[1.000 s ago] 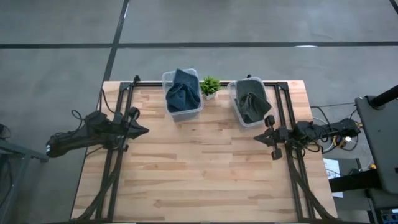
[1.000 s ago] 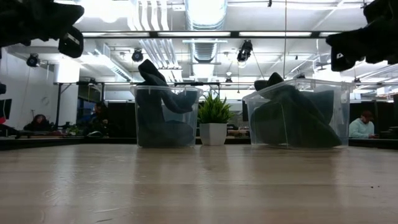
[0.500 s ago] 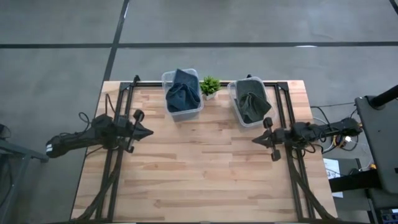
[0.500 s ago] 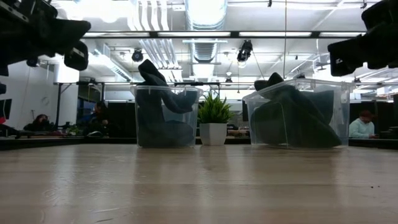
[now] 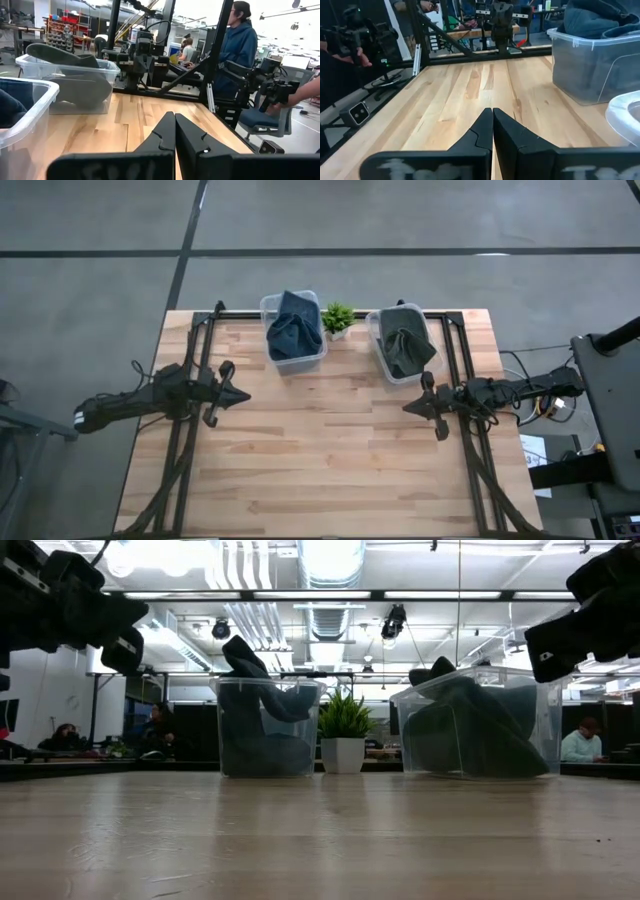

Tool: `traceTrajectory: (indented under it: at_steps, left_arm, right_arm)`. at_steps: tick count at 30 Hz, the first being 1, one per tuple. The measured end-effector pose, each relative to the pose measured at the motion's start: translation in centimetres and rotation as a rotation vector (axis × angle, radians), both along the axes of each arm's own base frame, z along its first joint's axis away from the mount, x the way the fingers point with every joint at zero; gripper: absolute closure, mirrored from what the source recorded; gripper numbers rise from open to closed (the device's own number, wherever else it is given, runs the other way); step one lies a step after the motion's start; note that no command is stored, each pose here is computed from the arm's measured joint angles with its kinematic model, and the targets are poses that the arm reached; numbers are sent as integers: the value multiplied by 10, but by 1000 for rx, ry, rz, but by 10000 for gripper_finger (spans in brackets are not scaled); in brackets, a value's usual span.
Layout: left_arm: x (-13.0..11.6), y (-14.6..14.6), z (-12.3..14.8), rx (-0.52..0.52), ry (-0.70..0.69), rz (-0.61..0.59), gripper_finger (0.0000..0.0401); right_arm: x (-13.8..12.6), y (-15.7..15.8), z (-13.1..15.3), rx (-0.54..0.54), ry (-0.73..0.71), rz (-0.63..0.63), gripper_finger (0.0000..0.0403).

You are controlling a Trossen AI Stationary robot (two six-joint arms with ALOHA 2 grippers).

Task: Pick & Place hat
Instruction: Return to Home Position

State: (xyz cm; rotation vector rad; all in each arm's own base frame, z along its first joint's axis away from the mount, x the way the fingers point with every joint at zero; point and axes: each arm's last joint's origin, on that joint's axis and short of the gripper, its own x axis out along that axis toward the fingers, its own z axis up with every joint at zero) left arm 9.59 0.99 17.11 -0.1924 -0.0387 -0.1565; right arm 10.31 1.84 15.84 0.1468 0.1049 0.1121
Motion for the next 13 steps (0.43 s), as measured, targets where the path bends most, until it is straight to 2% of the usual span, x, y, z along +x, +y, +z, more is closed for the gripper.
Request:
traceTrajectory:
  at_steps: [13]
  left_arm:
    - [0, 0, -1, -31, 12, -2, 399]
  right_arm:
    - [0, 0, 0, -2, -2, 0, 394]
